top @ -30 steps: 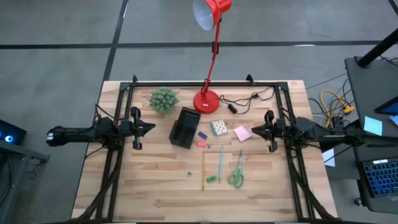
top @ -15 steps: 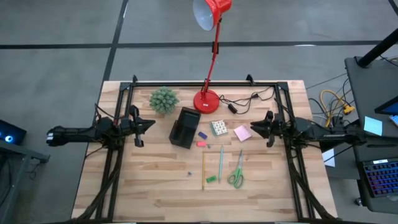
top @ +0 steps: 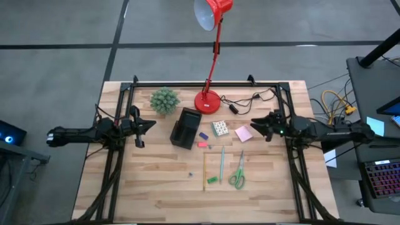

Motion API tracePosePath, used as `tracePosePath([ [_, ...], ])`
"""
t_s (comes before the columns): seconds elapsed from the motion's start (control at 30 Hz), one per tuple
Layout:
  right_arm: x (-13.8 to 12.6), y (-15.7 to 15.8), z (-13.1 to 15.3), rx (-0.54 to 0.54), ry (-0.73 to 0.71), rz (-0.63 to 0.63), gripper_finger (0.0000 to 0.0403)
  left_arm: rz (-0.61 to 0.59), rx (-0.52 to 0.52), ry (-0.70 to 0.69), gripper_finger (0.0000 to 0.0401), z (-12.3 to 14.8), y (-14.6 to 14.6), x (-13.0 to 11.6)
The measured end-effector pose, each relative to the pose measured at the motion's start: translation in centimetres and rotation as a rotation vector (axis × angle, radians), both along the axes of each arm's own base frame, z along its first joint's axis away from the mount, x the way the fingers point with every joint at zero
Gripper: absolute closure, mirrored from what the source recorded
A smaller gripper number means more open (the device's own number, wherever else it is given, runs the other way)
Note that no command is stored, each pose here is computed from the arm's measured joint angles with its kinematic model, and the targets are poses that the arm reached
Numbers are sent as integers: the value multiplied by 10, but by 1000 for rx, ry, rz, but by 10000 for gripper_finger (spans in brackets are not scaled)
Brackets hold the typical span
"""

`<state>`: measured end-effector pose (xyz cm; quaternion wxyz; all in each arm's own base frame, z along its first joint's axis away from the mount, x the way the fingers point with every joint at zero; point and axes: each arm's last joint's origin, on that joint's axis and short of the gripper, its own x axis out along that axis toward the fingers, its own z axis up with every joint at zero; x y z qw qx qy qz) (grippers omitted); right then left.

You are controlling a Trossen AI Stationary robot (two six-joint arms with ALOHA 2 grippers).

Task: Pick and place office supplies into organizer
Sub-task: Put the pink sticky notes in the black desk organizer

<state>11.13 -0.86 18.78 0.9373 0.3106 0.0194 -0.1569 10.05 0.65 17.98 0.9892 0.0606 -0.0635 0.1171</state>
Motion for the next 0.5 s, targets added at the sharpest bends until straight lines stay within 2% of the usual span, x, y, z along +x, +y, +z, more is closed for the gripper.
tracePosePath([
  [0.1, 2, 0, 11, -11, 116, -7, 186, 0, 0, -2, 401, 0, 0, 0],
  [0.2, 3, 0, 22, 22, 235, -15, 186, 0, 0, -6, 401, 1, 0, 0],
  [0.37, 5, 0, 37, 128, 371, -56, 186, -1, 0, -11, 401, 1, 0, 0],
  [0.5, 7, -1, 39, 267, 464, -133, 186, -1, -1, -14, 401, 1, 0, 0],
])
